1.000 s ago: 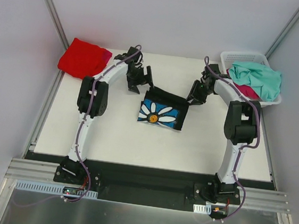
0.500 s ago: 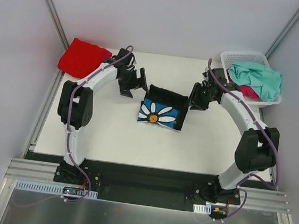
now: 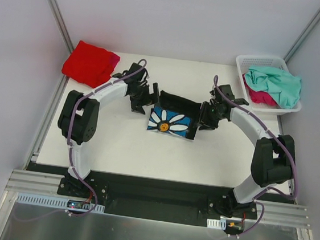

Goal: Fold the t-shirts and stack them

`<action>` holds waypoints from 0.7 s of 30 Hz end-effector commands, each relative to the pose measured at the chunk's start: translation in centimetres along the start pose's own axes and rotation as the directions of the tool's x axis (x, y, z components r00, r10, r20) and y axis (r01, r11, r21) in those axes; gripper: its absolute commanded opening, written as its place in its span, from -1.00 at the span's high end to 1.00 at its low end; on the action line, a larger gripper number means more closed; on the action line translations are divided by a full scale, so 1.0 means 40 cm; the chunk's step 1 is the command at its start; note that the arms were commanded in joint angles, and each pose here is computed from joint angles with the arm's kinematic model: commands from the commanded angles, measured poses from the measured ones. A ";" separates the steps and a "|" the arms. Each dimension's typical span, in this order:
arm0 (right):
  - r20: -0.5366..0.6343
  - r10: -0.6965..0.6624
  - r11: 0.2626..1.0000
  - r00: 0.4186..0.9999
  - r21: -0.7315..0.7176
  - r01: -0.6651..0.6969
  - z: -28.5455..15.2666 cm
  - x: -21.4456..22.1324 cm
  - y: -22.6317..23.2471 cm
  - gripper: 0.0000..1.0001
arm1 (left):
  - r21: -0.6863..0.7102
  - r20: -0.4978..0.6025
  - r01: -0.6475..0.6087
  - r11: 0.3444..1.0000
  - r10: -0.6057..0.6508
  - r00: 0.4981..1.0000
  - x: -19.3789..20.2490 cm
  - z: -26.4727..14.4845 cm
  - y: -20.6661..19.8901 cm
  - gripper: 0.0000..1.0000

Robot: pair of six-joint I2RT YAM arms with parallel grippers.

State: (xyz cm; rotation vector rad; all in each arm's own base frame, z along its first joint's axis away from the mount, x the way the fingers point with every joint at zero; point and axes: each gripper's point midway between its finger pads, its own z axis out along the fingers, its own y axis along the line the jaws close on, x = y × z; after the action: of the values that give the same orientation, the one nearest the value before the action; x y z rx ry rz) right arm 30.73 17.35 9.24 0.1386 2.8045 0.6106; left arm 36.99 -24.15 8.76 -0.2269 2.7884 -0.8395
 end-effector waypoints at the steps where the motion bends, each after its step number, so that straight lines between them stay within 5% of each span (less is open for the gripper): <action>1: 0.012 -0.005 1.000 1.000 0.001 0.005 0.010 -0.003 -0.001 0.25 | 0.026 0.016 0.007 1.000 -0.008 1.000 -0.011 0.022 -0.012 -0.92; 21: -0.013 0.003 1.000 1.000 -0.009 -0.003 0.058 0.009 -0.014 0.31 | 0.032 -0.001 0.019 0.999 -0.018 1.000 0.020 0.070 0.005 -0.89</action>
State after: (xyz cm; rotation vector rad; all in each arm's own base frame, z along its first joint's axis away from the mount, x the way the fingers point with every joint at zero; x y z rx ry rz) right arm 29.77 17.13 6.64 0.1501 2.8404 0.6046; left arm 36.65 -24.70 6.44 -0.2671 2.7892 -0.8560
